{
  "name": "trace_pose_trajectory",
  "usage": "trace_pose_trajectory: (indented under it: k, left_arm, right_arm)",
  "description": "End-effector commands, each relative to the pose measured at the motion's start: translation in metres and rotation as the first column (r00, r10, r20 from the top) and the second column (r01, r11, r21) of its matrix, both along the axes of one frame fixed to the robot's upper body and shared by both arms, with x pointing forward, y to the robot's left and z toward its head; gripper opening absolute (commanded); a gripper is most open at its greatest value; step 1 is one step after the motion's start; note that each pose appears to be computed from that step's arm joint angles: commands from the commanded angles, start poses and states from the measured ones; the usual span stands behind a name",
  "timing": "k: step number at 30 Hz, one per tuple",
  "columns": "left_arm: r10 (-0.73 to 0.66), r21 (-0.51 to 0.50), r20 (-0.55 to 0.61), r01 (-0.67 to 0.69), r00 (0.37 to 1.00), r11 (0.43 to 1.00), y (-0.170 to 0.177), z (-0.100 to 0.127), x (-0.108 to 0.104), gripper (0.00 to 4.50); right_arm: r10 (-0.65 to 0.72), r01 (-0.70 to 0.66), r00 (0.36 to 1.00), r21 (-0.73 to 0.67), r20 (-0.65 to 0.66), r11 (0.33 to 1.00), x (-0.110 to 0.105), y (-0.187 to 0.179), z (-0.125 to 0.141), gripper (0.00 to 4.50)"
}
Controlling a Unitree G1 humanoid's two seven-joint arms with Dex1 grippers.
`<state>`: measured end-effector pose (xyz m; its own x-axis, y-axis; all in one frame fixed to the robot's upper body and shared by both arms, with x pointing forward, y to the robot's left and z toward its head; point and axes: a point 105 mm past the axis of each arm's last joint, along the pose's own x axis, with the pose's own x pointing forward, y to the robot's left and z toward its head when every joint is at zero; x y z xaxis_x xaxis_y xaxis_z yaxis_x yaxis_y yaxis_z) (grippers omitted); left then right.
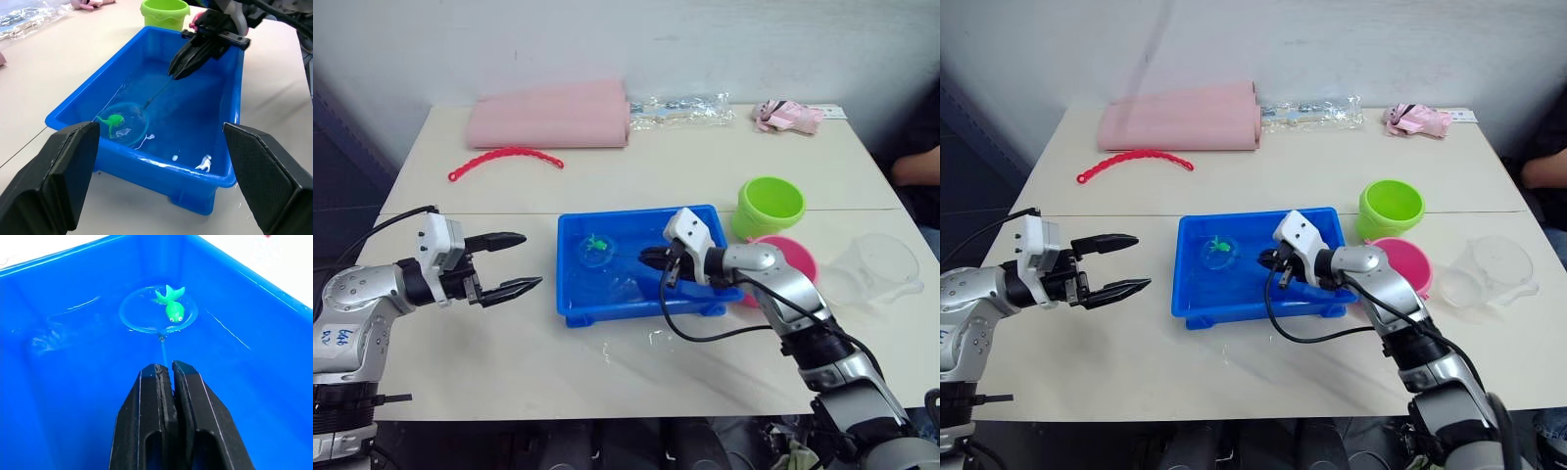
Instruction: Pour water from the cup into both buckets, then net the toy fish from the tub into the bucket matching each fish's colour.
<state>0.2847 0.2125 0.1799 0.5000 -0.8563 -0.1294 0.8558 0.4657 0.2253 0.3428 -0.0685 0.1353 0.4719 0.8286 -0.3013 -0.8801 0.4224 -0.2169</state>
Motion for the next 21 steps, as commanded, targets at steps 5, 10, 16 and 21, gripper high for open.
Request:
trace_pose_trajectory:
  k: [5, 10, 16, 21]
  left_arm:
    - [-0.052, -0.093, 0.066, 0.058, 0.996, 0.994, -0.02, 0.021, 0.001, 4.36]
    - [-0.107, -0.153, 0.073, 0.117, 0.992, 0.981, -0.037, 0.028, 0.003, 4.36]
    - [-0.197, -0.193, 0.054, 0.204, 0.979, 0.96, -0.058, 0.031, 0.001, 4.36]
    - [-0.225, -0.218, 0.04, 0.229, 0.973, 0.949, -0.071, 0.029, 0.003, 4.36]
  right_arm:
    - [0.031, -0.037, 0.994, 0.051, 0.105, 0.998, -0.034, -0.024, 0.026, 0.0]
    - [0.012, -0.022, 0.991, 0.074, 0.136, 0.997, -0.057, -0.046, 0.033, 0.0]
    - [-0.038, 0.017, 0.978, 0.102, 0.207, 0.995, -0.07, -0.071, 0.046, 0.0]
    - [-0.087, 0.053, 0.967, 0.143, 0.241, 0.988, -0.079, -0.087, 0.057, 0.0]
